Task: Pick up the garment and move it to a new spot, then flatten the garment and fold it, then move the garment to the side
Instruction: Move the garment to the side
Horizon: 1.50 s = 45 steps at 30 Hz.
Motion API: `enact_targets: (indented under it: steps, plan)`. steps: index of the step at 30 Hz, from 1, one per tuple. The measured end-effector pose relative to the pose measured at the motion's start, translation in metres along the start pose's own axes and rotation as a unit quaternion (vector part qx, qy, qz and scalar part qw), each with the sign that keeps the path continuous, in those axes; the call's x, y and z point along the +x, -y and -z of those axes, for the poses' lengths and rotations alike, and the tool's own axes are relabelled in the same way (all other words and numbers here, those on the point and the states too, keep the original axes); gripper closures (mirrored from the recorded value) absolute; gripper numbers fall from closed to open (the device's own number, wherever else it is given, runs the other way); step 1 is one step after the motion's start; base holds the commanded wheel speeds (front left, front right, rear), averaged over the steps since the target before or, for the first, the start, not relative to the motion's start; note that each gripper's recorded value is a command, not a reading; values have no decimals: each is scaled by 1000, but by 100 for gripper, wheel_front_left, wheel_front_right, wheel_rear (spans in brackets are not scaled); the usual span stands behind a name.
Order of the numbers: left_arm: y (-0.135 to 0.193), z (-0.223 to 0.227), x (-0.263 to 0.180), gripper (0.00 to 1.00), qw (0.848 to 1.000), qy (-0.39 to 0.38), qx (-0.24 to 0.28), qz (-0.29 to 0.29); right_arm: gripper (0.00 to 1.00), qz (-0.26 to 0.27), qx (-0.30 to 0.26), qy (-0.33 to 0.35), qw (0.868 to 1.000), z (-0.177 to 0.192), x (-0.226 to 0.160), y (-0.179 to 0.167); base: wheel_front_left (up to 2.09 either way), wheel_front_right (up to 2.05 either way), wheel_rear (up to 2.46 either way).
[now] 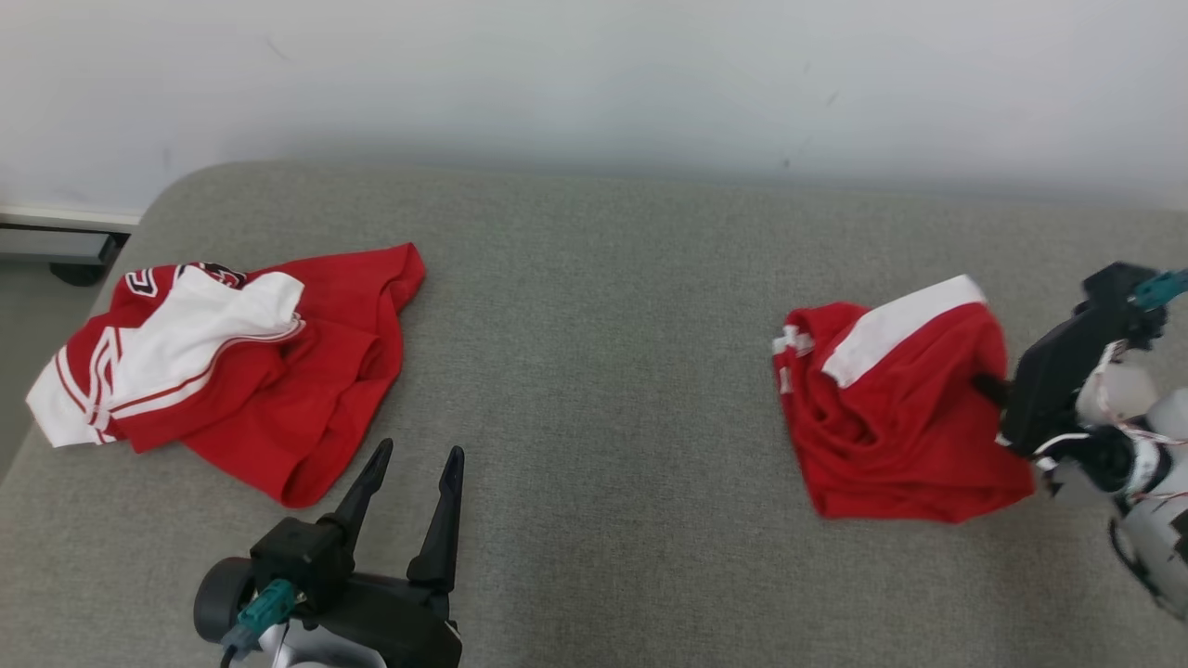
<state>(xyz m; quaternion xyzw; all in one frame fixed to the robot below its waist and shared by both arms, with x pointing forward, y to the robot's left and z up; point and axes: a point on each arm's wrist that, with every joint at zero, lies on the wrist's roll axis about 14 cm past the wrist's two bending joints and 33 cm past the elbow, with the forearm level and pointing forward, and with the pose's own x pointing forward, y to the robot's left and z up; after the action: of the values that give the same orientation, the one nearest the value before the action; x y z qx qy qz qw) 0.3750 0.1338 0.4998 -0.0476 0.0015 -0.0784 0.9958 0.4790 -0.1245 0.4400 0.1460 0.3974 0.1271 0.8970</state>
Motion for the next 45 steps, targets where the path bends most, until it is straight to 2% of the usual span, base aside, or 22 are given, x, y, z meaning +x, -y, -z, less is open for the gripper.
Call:
enact_targets:
  steps: [7,22,26,31,39,45]
  plan:
    - [5,0,11,0,1000,2,5,20,100,65,-17,28,997,-39,-12,59,0,0,0]
    - [-2,15,42,0,999,-12,27,40,100,163,-39,56,984,-97,-7,142,0,0,0]
    - [-4,21,52,0,999,-16,27,41,100,187,-40,57,980,-105,-6,162,0,0,0]
    - [1,30,59,0,998,-28,25,50,100,217,-41,43,974,-97,-9,187,0,0,0]
    - [2,30,63,0,998,-30,25,51,100,232,-58,57,969,-114,-18,194,0,0,0]
    - [3,29,64,0,998,-31,23,51,100,241,-64,49,967,-110,-20,200,0,0,0]
